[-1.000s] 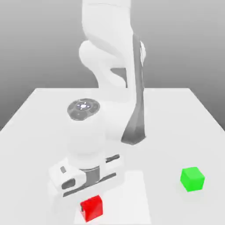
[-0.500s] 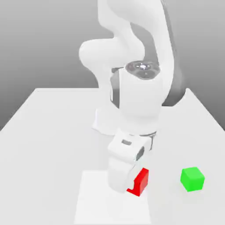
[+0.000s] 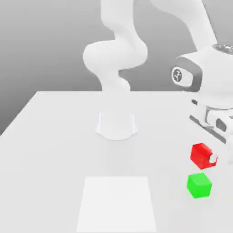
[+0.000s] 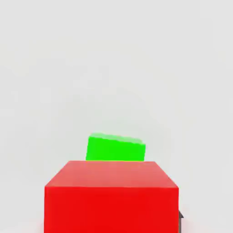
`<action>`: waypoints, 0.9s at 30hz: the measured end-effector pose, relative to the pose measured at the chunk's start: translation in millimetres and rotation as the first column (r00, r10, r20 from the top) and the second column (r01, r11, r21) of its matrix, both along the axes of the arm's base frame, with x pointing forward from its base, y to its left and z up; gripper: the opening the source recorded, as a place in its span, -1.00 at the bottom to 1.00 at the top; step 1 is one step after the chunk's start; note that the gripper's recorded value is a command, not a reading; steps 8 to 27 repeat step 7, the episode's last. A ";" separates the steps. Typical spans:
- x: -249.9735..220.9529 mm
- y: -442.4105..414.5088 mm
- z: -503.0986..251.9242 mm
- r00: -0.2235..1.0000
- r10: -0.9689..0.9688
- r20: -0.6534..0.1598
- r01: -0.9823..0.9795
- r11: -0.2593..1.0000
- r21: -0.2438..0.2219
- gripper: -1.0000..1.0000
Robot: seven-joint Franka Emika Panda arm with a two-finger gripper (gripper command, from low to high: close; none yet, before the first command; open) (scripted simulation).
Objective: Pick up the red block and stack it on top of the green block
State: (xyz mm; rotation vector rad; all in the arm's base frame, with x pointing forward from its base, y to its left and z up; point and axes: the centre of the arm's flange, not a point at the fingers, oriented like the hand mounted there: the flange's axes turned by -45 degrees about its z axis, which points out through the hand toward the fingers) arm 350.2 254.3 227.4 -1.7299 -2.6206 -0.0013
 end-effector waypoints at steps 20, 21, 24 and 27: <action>0.5 -2.7 -40.1 1.000 -0.002 0.000 0.002 1.000 -0.002 1.00; 0.5 -2.7 -40.1 1.000 -0.002 0.000 0.002 1.000 -0.002 1.00; 0.5 -2.7 -40.1 1.000 -0.002 0.000 0.002 1.000 -0.002 1.00; 0.5 -2.7 -40.1 1.000 -0.002 0.000 0.002 1.000 -0.002 1.00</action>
